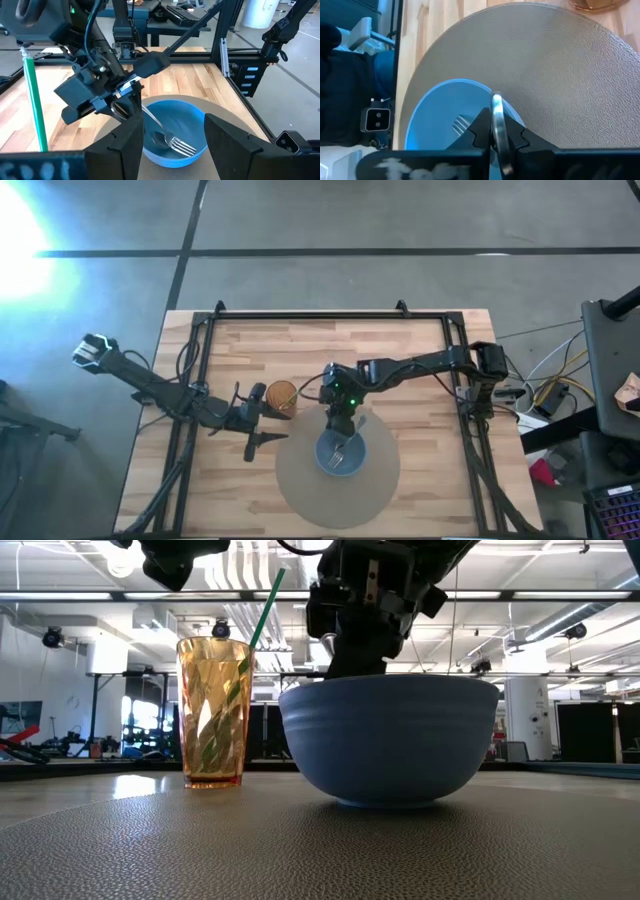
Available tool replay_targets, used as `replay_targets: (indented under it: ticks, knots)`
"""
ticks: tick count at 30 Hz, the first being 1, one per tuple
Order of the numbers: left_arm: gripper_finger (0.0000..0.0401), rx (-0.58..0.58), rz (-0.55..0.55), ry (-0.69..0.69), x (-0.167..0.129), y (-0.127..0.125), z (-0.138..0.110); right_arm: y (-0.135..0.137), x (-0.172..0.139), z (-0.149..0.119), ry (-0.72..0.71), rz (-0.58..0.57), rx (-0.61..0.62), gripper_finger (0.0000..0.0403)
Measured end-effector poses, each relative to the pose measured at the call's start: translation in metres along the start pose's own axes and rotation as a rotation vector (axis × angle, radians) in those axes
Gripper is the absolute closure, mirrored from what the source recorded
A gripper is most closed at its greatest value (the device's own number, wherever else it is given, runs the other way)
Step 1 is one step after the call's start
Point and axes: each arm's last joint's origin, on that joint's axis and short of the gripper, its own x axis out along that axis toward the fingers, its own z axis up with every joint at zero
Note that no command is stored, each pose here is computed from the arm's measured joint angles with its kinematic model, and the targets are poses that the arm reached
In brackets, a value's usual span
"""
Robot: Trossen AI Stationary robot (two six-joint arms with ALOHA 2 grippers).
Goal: Pick & Place Utensil
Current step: Put the silver spoon into the blue bowl
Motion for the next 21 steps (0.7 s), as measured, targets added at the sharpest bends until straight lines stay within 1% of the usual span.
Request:
replay_targets:
  ticks: [3, 7, 14, 21]
  knots:
    - [0.0201, 0.0, 0.0, 0.0, 0.0, 0.0, 0.0, -0.0005, 0.0, 0.0002, -0.005, -0.007, -0.001, 0.0394]
    - [0.0201, -0.001, 0.0, 0.0, 0.0, 0.0, 0.0, -0.0033, 0.0008, -0.0001, -0.027, -0.075, -0.003, 0.0394]
    - [0.0201, -0.001, 0.0, 0.0, 0.0, 0.0, 0.0, -0.0042, 0.0011, -0.0008, -0.026, -0.082, -0.021, 0.0394]
    - [0.0201, -0.001, 0.0, 0.0, 0.0, 0.0, 0.0, -0.0047, 0.0014, -0.0012, -0.027, -0.096, -0.077, 0.0394]
